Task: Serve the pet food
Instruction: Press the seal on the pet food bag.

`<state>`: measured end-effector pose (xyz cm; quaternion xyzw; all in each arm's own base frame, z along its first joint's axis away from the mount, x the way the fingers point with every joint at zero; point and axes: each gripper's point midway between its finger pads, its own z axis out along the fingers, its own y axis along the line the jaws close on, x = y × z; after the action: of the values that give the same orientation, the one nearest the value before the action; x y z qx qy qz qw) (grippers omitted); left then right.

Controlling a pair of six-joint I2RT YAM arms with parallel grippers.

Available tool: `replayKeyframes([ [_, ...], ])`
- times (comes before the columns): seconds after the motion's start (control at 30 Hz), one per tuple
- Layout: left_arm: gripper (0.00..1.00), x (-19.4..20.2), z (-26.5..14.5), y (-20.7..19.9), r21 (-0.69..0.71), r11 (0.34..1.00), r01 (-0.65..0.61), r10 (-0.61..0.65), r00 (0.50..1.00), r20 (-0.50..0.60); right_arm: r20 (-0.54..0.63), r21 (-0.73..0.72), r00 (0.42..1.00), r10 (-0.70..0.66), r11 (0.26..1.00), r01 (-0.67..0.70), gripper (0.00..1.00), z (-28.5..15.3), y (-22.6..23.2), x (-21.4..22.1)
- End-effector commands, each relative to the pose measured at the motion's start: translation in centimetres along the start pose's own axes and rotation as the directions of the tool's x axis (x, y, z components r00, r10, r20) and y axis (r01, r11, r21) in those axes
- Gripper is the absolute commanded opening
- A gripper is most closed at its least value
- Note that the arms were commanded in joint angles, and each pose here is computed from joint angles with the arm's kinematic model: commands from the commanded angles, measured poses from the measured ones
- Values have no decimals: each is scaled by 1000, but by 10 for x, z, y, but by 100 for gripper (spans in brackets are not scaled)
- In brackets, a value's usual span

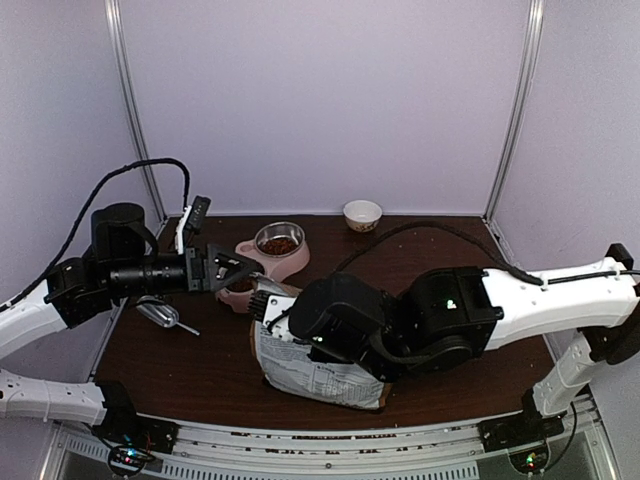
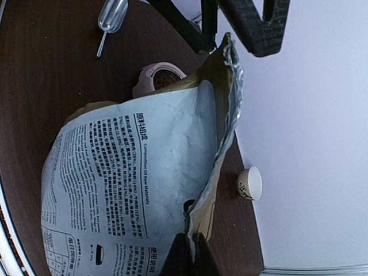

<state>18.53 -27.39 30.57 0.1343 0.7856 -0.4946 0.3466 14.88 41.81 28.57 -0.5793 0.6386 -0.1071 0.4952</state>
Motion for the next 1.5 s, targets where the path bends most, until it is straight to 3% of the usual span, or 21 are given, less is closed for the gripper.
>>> replayKeyframes([
  [0.0, 78, -28, -7, -28, 93, 995, -24, 15, 996, 93, -70, 4, 995, -68, 998, 68, 0, 9, 18, 21],
  [0.17, 79, -24, 5, -24, 88, 996, -28, 23, 998, 56, -72, -8, 995, -67, 998, 67, 0, 12, 26, 24],
  [0.33, 58, -16, 13, -23, 93, 994, -55, 55, 998, 1, -71, -7, 996, -52, 999, 52, 0, 14, 28, 24],
  [0.53, 52, 2, 18, -16, 100, 991, -85, 91, 994, -59, -61, -19, 998, -25, 1000, 24, 0, 13, 30, 24],
  [1.1, 31, 25, 30, -5, 153, 974, -169, 184, 978, -93, -28, -60, 997, 65, 996, -67, 0, 10, 27, 21],
  [1.47, 40, 48, 37, 18, 127, 978, -168, 185, 973, -135, 0, -96, 991, 135, 986, -134, 0, 5, 19, 17],
])
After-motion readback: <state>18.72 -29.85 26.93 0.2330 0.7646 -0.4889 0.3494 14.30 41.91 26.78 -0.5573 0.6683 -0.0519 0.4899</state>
